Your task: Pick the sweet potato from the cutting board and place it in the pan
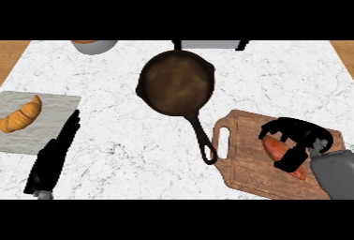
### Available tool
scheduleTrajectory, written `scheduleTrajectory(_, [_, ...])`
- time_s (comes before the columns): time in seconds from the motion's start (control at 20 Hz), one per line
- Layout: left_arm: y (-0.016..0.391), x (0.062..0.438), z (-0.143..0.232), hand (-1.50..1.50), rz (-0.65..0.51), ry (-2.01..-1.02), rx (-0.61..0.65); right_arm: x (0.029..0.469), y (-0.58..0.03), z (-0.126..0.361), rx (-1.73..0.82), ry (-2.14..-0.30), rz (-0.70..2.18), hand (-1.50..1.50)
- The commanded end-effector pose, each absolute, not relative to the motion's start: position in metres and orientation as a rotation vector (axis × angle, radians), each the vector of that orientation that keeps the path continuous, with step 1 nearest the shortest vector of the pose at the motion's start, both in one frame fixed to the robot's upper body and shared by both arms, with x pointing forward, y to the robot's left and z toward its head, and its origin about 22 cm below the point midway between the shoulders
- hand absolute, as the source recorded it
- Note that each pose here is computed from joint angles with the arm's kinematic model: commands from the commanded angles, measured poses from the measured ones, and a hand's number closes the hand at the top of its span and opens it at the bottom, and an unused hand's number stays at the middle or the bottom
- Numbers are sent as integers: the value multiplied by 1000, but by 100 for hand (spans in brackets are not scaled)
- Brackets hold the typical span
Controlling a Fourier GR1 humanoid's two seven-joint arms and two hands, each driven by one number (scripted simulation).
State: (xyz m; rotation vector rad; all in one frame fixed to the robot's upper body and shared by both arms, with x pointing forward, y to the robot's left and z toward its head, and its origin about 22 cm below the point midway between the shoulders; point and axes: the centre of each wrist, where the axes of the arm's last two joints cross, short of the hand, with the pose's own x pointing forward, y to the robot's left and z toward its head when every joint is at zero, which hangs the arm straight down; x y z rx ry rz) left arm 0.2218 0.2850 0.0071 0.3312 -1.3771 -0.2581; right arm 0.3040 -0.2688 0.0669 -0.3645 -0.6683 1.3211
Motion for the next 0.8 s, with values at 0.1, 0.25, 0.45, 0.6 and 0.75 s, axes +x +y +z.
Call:
scheduleTrajectory(0.1, [285,222,-4,0,-267,-1388,322,297,-277,52,-274,-692,1267,150])
scheduleTrajectory(0.25, [290,211,-6,0,-247,-1379,342,290,-247,44,-262,-686,1270,150])
scheduleTrajectory(0.45, [285,236,16,0,-269,-1391,322,338,-282,65,-326,-743,1320,150])
scheduleTrajectory(0.6, [279,231,23,0,-322,-1419,295,371,-293,113,-498,-774,1376,150])
scheduleTrajectory(0.75, [267,244,23,0,-311,-1446,295,379,-308,114,-569,-837,1423,150])
